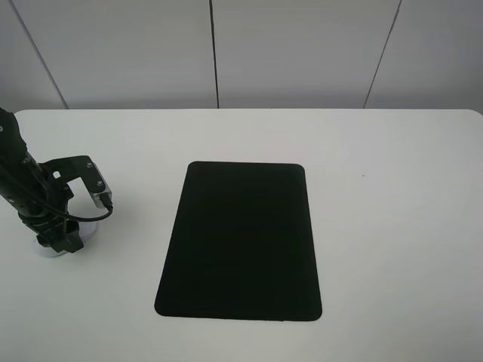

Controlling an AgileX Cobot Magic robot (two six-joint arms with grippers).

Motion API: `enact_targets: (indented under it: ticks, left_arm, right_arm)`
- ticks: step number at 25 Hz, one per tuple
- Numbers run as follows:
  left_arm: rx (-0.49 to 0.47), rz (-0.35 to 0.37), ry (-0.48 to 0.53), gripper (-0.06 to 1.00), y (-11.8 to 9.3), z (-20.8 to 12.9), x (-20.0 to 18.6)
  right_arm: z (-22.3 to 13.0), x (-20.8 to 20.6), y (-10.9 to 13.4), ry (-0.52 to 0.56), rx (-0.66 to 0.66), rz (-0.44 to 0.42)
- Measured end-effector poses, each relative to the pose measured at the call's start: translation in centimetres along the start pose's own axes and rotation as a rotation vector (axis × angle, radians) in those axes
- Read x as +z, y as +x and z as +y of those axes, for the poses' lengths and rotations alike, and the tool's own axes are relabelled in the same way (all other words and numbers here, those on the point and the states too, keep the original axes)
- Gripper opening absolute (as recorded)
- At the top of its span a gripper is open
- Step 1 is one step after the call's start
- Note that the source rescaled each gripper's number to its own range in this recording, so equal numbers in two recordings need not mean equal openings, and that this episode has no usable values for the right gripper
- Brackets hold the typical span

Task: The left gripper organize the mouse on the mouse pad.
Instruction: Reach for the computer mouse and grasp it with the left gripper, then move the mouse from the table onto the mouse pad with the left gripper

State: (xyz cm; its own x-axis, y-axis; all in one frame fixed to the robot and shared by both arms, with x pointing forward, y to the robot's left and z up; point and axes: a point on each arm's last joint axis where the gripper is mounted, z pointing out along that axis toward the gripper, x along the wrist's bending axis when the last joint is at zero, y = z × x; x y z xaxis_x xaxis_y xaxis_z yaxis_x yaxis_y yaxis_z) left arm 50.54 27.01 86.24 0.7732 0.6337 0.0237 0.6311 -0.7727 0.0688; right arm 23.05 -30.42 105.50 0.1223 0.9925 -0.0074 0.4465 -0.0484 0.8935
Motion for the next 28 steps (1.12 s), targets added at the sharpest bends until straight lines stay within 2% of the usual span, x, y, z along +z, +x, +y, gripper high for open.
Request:
enact_targets:
  ticks: [7,11,15,17,21,24,28]
  left_arm:
    - [-0.008,-0.001,0.001,0.01,0.0,0.0,0.0]
    - [-0.057,-0.004,0.0,0.01,0.1,0.2,-1.0]
    - [-0.213,0.029,-0.064,0.01,0.8,1.2,-4.3]
    - [-0.321,0.037,-0.087,0.01,0.9,1.5,-5.7]
    - [-0.535,0.019,-0.09,0.01,1.0,1.7,-6.8]
    - [-0.629,0.003,-0.08,0.01,0.0,2.4,-6.7]
    - [-0.701,-0.001,-0.121,0.01,-1.3,4.6,-7.3]
  right_arm:
    - [0.0,0.0,0.0,0.0,0.0,0.0]
    - [0.0,0.0,0.0,0.0,0.0,0.0]
    - [0.0,0.0,0.0,0.0,0.0,0.0]
    - [0.0,0.0,0.0,0.0,0.0,0.0]
    - [0.0,0.0,0.0,0.0,0.0,0.0]
    - [0.0,0.0,0.0,0.0,0.0,0.0]
    - [0.0,0.0,0.0,0.0,0.0,0.0]
